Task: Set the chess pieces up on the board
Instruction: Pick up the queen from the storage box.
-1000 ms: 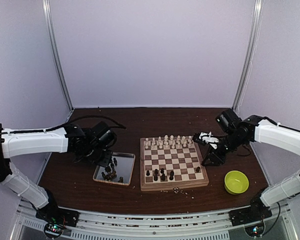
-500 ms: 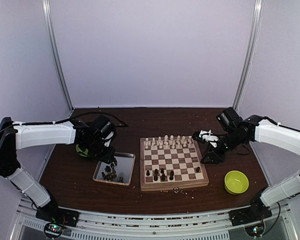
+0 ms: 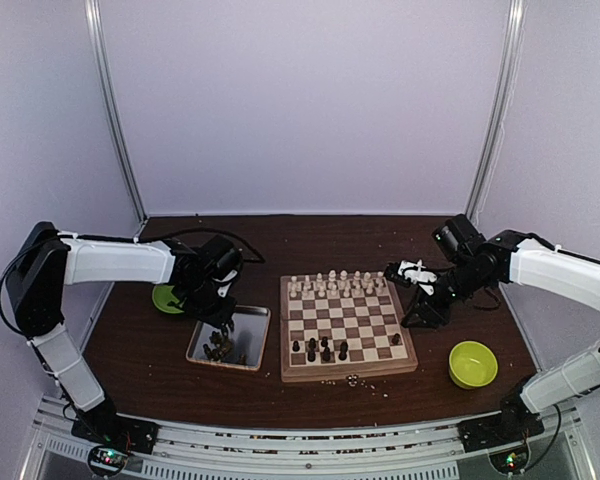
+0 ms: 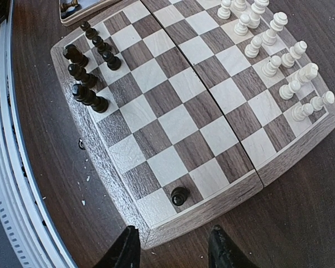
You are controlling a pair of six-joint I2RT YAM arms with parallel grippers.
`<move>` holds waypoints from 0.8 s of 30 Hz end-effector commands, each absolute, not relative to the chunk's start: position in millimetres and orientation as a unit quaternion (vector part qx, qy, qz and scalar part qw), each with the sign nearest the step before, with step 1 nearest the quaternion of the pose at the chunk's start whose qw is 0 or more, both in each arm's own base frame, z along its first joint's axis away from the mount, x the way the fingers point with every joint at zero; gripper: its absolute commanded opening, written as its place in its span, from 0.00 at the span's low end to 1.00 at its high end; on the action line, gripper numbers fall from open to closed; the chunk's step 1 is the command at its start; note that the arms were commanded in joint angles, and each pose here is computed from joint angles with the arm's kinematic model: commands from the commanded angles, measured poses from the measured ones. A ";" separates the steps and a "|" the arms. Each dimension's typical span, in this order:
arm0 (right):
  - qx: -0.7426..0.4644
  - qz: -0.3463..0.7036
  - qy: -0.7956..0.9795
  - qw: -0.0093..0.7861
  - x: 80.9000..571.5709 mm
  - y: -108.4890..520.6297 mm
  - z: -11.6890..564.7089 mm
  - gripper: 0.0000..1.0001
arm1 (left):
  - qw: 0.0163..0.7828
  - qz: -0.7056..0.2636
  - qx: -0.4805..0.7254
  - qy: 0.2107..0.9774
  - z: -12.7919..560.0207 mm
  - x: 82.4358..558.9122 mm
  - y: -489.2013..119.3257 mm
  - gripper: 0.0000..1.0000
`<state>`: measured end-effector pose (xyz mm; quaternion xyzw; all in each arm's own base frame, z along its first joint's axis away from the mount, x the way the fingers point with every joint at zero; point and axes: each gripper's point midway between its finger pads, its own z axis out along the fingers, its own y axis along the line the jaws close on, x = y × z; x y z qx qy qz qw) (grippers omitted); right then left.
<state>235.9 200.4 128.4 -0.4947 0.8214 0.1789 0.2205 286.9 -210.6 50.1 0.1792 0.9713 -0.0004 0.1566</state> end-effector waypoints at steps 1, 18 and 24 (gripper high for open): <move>-0.497 0.169 0.820 0.228 240.2 198.0 129.1 0.42 | 0.166 -0.012 0.180 0.970 52.0 298.5 -216.7 0.20; -0.502 0.165 0.821 0.216 239.0 196.4 123.3 0.42 | 0.195 -0.155 0.198 0.948 89.7 292.4 -248.3 0.00; -0.503 0.165 0.822 0.210 238.5 196.3 120.9 0.42 | 0.199 -0.203 0.216 0.934 119.7 286.8 -263.4 0.00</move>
